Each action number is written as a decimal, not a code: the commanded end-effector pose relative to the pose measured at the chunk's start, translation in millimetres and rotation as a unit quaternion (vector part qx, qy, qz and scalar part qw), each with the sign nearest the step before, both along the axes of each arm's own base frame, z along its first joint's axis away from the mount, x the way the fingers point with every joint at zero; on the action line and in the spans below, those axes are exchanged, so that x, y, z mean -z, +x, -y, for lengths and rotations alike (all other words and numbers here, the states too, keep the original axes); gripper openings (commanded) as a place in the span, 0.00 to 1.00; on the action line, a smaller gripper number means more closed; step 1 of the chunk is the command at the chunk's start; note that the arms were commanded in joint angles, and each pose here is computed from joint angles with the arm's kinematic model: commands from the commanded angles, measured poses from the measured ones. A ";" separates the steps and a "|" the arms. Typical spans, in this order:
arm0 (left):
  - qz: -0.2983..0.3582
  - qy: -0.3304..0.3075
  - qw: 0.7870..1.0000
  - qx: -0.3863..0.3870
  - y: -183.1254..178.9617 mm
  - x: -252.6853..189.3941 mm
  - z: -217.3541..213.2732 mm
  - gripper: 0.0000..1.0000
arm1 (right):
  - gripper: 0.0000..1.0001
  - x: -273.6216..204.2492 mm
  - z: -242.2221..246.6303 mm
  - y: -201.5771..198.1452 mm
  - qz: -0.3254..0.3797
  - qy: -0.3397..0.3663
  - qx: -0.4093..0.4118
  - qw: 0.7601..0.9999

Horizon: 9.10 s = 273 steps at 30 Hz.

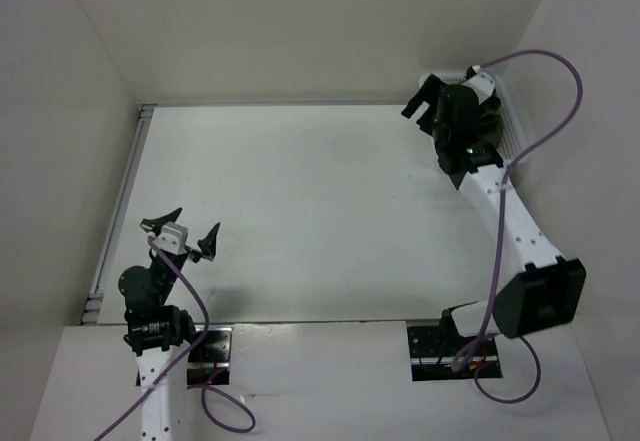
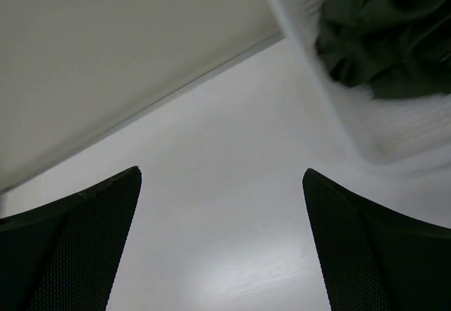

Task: Fold and stack the shorts
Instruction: Grab the shorts from the pile, then move the shorts to the center of the board, then flatten the shorts out

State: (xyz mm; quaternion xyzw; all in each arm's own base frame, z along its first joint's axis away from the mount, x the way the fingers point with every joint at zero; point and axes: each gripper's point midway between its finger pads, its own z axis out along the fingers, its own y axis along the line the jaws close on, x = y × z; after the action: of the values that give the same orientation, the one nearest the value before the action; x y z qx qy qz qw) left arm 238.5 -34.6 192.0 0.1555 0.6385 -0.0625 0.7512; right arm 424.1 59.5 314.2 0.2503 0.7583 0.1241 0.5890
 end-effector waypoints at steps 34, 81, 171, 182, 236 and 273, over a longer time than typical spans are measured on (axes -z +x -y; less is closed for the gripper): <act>-0.538 -0.102 0.836 0.023 125.9 60.9 -6.4 1.00 | 0.00 135.5 182.4 224.2 -0.118 -0.142 0.023 0.983; -0.385 -0.037 0.922 -0.023 86.4 9.4 -2.6 1.00 | 0.75 -44.5 -77.4 74.7 0.040 0.000 -0.194 0.980; -0.449 0.112 0.871 0.168 95.5 131.1 186.3 0.00 | 0.00 43.8 -69.5 -21.5 0.015 -0.076 -0.281 0.957; -0.305 0.037 0.950 -0.061 229.0 -43.4 55.9 0.00 | 0.00 -43.8 -74.3 48.8 0.100 -0.060 -0.290 0.950; -0.665 0.066 0.743 0.029 37.9 195.8 57.4 0.03 | 0.67 299.0 -60.2 -156.5 -0.427 0.062 -0.119 0.894; -0.374 -0.007 0.927 -0.030 231.2 -84.9 11.1 0.00 | 0.00 -19.5 -104.0 97.5 -0.041 0.051 -0.263 0.963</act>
State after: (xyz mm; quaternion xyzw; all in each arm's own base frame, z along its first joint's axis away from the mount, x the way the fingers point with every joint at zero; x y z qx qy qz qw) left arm 443.9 -62.7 195.0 0.1013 0.9186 -0.1131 0.3649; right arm 501.1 179.4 208.7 0.1317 0.8793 0.2735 0.3671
